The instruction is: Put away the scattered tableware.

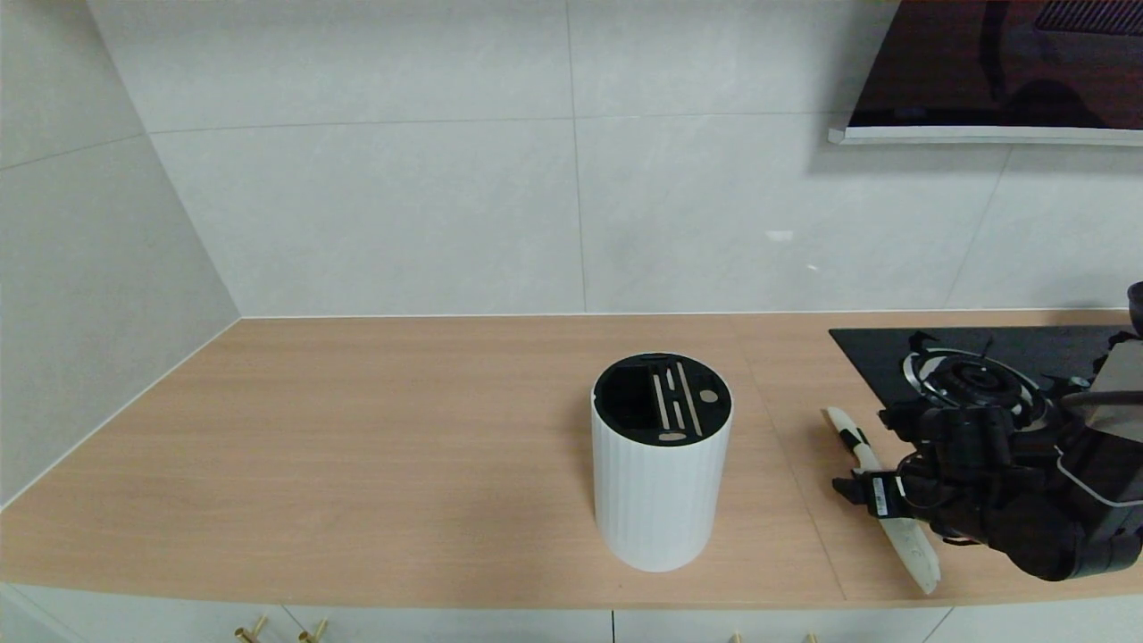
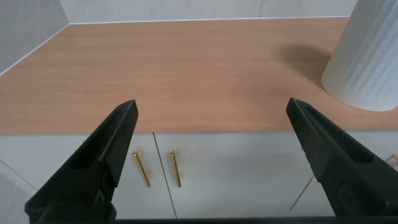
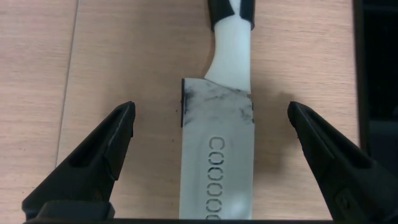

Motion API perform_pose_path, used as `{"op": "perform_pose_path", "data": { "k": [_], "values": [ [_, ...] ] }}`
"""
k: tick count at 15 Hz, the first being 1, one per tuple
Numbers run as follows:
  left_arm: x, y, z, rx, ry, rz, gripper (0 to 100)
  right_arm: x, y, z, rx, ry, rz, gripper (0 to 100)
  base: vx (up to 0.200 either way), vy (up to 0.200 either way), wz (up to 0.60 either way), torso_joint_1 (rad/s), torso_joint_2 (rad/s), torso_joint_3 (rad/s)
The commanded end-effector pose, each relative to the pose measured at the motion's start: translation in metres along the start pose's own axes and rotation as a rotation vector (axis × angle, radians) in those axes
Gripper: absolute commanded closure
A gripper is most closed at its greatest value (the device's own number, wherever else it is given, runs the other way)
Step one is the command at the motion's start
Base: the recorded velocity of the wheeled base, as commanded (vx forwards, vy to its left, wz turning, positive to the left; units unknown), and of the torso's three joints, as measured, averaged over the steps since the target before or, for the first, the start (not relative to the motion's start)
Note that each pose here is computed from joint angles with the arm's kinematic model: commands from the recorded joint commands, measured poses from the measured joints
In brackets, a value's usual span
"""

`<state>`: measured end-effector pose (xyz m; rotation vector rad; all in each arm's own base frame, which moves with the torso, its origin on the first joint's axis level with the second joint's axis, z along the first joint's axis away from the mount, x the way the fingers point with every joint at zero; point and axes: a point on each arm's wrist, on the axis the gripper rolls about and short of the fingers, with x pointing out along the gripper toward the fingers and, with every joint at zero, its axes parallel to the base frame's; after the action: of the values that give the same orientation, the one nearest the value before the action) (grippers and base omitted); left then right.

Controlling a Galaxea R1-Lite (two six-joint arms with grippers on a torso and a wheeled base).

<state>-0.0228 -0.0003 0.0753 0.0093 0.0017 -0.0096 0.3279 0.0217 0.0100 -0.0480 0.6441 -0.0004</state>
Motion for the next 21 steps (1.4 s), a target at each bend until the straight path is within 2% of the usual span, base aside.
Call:
{"op": "perform_pose_path", "data": {
  "k": [1,10,12,14,18,21],
  "values": [
    [0.000,0.000,0.000,0.000,0.001,0.000,0,0.001,-0.001,0.000,0.000,0.002,-0.002,100,0.000,0.000,0.00,0.000,0.00,0.000],
    [0.000,0.000,0.000,-0.003,0.001,0.000,0,-0.001,-0.001,0.002,0.001,-0.009,-0.003,100,0.000,0.000,0.00,0.000,0.00,0.000],
    [0.000,0.000,0.000,-0.003,0.001,-0.001,0,-0.011,-0.001,0.012,0.005,-0.047,-0.022,100,0.000,0.000,0.00,0.000,0.00,0.000],
    [0.000,0.000,0.000,0.001,0.001,-0.001,0,-0.038,-0.001,0.028,0.007,-0.123,-0.017,100,0.000,0.000,0.00,0.000,0.00,0.000],
    [0.000,0.000,0.000,0.001,0.001,-0.001,0,-0.093,0.016,0.051,-0.018,-0.268,0.049,100,0.000,0.000,0.00,0.000,0.00,0.000],
    [0.000,0.000,0.000,0.004,0.000,-0.001,0,-0.109,0.028,0.053,-0.037,-0.297,0.090,100,0.000,0.000,0.00,0.000,0.00,0.000]
  ]
}}
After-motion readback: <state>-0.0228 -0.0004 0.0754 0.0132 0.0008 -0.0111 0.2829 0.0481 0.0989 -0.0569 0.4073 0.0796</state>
